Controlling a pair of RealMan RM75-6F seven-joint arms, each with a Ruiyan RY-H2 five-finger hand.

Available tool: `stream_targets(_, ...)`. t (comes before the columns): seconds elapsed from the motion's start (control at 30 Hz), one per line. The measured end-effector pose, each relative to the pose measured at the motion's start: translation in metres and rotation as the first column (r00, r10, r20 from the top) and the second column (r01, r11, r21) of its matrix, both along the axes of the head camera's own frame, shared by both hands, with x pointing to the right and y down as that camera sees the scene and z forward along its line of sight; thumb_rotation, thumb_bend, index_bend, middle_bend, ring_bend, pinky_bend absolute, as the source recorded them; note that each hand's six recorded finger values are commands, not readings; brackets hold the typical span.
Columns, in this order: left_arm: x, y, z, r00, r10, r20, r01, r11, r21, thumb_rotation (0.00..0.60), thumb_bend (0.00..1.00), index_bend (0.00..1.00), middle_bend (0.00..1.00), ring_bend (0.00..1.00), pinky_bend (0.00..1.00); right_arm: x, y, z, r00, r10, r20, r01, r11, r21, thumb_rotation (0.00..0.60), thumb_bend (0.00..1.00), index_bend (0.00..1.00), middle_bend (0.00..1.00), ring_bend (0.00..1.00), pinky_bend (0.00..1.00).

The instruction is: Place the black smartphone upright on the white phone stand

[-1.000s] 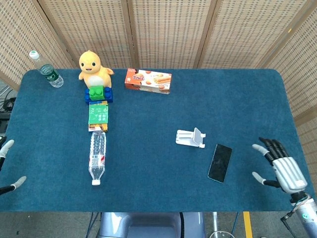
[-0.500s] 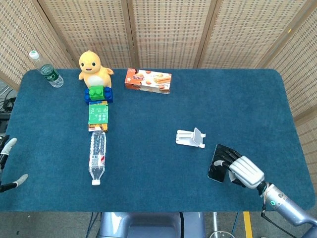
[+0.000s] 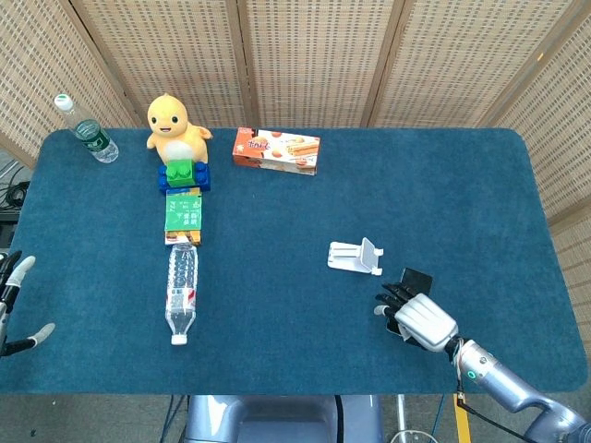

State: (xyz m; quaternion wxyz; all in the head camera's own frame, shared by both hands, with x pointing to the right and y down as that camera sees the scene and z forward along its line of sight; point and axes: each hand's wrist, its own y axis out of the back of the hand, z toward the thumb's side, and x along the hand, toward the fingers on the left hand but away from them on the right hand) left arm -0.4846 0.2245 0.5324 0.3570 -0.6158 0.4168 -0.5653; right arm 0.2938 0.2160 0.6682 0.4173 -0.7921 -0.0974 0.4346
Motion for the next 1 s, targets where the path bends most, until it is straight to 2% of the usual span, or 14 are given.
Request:
stream_targets(0.23, 0.001, -0.001, 0.001, 1.000, -0.004, 0.001, 0.004, 1.000, -0.003, 0.600, 0.00, 0.00, 0.00, 0.00, 0.00, -0.009, 0.007, 0.011, 0.997, -0.059, -0.053, 0.060, 0.998, 0.019, 0.600, 1.00, 0.28, 0.19, 0.07, 0.13)
stream_targets(0.5, 0.000, -0.001, 0.002, 1.000, -0.003, 0.004, 0.003, 1.000, -0.006, 0.600, 0.00, 0.00, 0.00, 0.00, 0.00, 0.008, 0.014, 0.028, 0.989, -0.059, -0.139, 0.059, 0.998, 0.002, 0.600, 1.00, 0.28, 0.20, 0.07, 0.13)
stream_targets(0.73, 0.002, -0.001, 0.004, 1.000, 0.001, 0.014, -0.001, 1.000, -0.009, 0.600, 0.00, 0.00, 0.00, 0.00, 0.00, 0.023, 0.026, 0.032, 0.978, -0.082, -0.193, 0.079, 0.997, -0.026, 0.600, 1.00, 0.32, 0.31, 0.16, 0.13)
stream_targets(1.0, 0.004, 0.000, 0.008, 1.000, 0.008, 0.023, -0.008, 1.000, -0.018, 0.600, 0.00, 0.00, 0.00, 0.00, 0.00, 0.053, 0.034, 0.026, 0.958, -0.087, -0.272, 0.083, 0.996, -0.026, 0.600, 1.00, 0.39, 0.38, 0.22, 0.13)
